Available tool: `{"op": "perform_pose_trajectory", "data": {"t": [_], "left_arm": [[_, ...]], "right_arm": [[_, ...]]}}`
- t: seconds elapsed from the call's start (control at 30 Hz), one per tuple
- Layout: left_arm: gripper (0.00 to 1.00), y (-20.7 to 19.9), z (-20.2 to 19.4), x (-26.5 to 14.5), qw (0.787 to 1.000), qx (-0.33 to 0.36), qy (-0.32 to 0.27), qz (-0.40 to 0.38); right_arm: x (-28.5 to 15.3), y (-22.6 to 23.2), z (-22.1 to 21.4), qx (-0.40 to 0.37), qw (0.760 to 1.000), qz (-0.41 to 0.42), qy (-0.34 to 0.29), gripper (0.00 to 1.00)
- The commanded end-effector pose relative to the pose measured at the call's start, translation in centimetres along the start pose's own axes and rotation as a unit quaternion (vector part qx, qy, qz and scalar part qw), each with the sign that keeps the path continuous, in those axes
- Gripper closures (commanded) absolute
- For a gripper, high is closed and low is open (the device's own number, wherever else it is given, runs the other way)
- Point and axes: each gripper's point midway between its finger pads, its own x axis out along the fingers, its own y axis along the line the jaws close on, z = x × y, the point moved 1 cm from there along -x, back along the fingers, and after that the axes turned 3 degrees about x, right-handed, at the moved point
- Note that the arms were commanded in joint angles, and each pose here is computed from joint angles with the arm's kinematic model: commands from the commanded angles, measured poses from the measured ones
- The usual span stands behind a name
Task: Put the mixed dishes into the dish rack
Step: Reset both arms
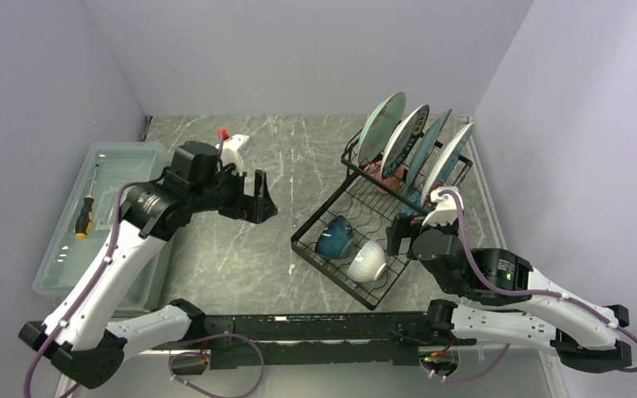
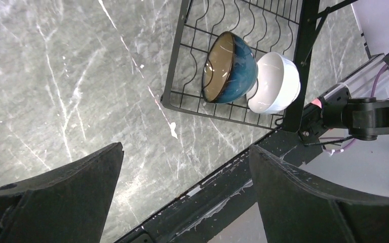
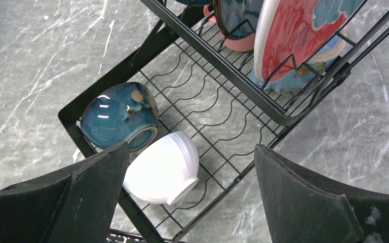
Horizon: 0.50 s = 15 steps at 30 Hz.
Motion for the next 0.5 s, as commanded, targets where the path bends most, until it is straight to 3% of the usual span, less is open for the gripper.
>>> {"op": "perform_pose_trajectory", "data": {"t": [0.0,0.47], "left_arm": [[0.00,0.5,0.4,-1.9,0.999,0.010,-0.038,0.021],[0.01,1.2,0.2,-3.7,0.994,0.010,-0.097,0.039]], "right_arm": [[-0.2,0.4,2.1,0.022,0.999,0.003,-0.033,0.04],[0.1,0.4,1.4,0.017,1.000,-0.005,-0.023,0.03]]}}
